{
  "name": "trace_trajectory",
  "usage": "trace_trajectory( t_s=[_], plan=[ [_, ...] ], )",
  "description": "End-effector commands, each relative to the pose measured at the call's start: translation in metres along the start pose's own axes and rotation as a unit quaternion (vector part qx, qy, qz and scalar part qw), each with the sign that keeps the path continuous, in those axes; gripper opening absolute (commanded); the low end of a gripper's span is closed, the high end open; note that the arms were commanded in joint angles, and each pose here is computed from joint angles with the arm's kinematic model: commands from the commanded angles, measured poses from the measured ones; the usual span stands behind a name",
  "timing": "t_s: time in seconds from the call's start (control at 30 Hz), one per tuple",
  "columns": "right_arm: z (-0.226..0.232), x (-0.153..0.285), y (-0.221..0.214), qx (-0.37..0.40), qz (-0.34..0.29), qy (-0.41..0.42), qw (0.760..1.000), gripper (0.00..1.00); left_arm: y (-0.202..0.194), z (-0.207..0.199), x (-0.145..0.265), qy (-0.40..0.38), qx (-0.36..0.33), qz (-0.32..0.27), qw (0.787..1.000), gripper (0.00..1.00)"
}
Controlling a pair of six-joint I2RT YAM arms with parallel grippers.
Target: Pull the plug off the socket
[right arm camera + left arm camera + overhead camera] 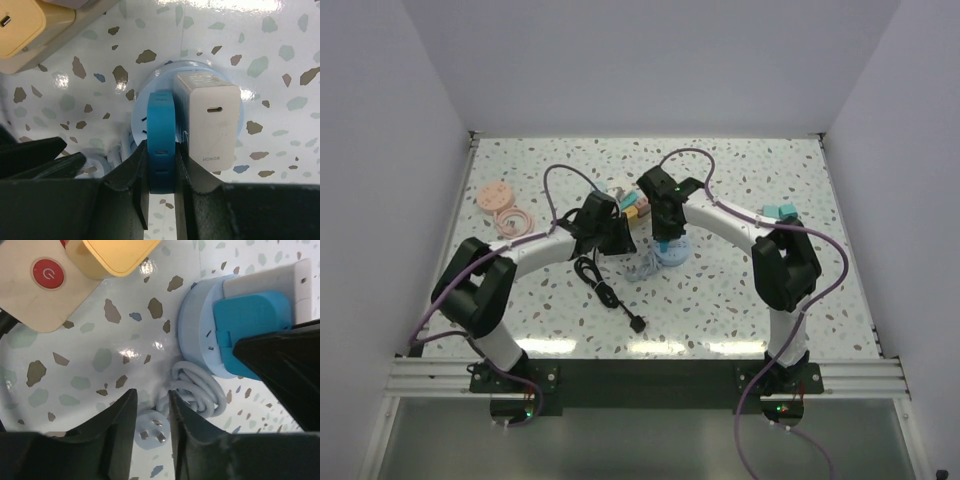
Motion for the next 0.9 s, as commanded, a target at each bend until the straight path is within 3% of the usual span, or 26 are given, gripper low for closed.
trace_trajectory(
  t_s=[0.0,0.13,0.2,0.3,0.67,0.87],
  plan=[
    [0.015,0.026,0.012,-0.025,-0.022,0.049,0.998,0.00,0.011,-0.003,-0.011,-0.022,-0.001,-0.036,0.999,0.38],
    [0.016,0.031,0.006,-0.004,-0.011,0.073,0.997,0.00,0.022,-0.016,-0.019,-0.072,-0.012,-0.068,0.995,0.61],
    [0.017,0.036,0.006,0.001,-0.009,0.086,0.996,0.00,0.024,-0.021,-0.020,-0.090,-0.012,-0.075,0.993,0.68],
    [0.017,0.043,0.004,0.008,-0.009,0.099,0.995,0.00,0.025,-0.029,-0.023,-0.124,-0.018,-0.080,0.989,0.70],
    [0.024,0.079,0.018,-0.019,-0.065,0.173,0.983,0.00,0.002,-0.027,-0.011,-0.251,0.005,-0.084,0.964,0.66],
    [0.029,0.074,0.013,-0.023,-0.054,0.190,0.980,0.00,-0.006,-0.036,-0.004,-0.293,0.015,-0.083,0.952,0.60]
  ],
)
Point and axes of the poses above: each gripper's point midway between its finger pads, its own x axis back along the fingers, its own z axis along the line the jaws close on, y = z × x, the point moved 3 cm from there along x, back along the fingers, and after that the axes turned 12 degrees about -x, right-handed, at the moved point
